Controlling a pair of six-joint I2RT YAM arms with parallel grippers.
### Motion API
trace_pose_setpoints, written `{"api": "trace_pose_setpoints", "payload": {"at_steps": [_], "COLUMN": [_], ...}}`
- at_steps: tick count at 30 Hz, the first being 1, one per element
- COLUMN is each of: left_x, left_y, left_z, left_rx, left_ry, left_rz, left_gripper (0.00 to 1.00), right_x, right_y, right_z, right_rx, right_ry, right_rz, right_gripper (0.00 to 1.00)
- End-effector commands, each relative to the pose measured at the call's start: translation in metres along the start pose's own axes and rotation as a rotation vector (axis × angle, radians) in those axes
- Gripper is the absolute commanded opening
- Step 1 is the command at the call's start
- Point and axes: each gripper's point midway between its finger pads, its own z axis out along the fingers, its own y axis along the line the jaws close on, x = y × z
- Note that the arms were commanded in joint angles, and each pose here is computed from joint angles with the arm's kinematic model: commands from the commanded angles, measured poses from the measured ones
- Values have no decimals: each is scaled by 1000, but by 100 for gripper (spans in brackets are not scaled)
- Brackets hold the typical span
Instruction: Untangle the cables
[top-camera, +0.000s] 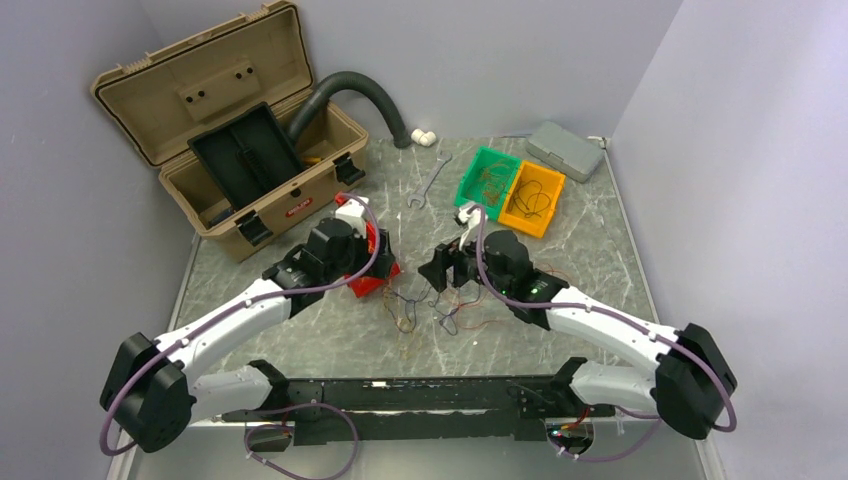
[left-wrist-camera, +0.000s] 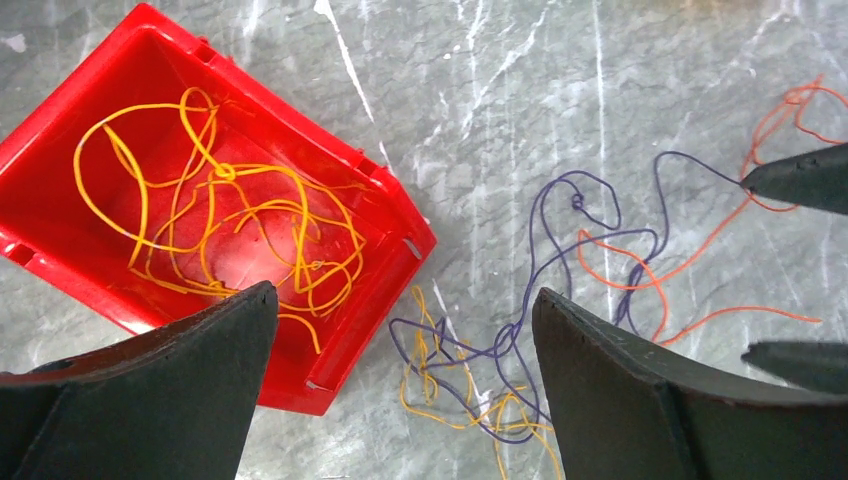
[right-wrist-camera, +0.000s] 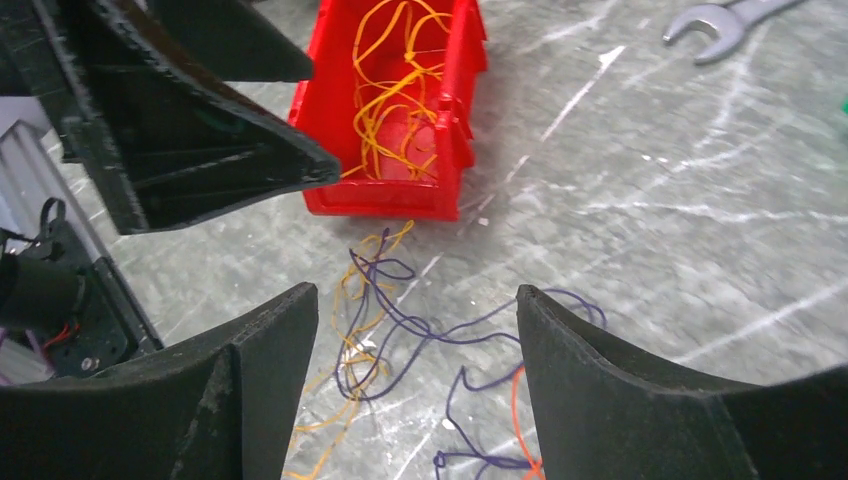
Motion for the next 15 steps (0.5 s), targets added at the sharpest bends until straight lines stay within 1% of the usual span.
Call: {"api": "trace_pose_setpoints", "payload": {"at_steps": [1, 4, 5, 7, 8, 9, 10, 12, 13, 15], "left_x": [-18, -10, -6, -1, 1, 3, 4, 3, -1, -3], "left_y": [-22, -41, -47, -61, -66, -70, -75, -85, -92, -102], "left_z": [-7, -8, -7, -7, -7, -6, -6, -7, -7, -6], "left_rx": [122, 224, 251, 301, 312, 321, 335, 381, 412, 462], "left_ry": [-79, -57, -43, -36, -38, -41, -50, -79, -108, -135], "left_rz": [16, 32, 44, 87, 110, 132, 151, 170, 176, 188], "left_gripper": [99, 98, 98, 98, 98, 98, 99, 99, 99, 99], "right_x": [-5, 11, 19, 29, 34, 37, 43, 48, 54, 64], "right_y": [-19, -42, -52, -74, -86, -100, -108, -128, -144, -168], "right_z": [-19, -31, -37, -54, -65, -78, -89, -108, -117, -130], "right_rx": [119, 256, 325, 492, 589, 688, 752, 869, 916, 962], "right_ry": [-33, 7, 37, 71, 88, 89, 107, 85, 84, 74], "right_rz": [27, 78, 108, 199, 235, 257, 281, 349, 420, 572], "right_gripper": [74, 68, 66, 64, 66, 72, 80, 93, 97, 100]}}
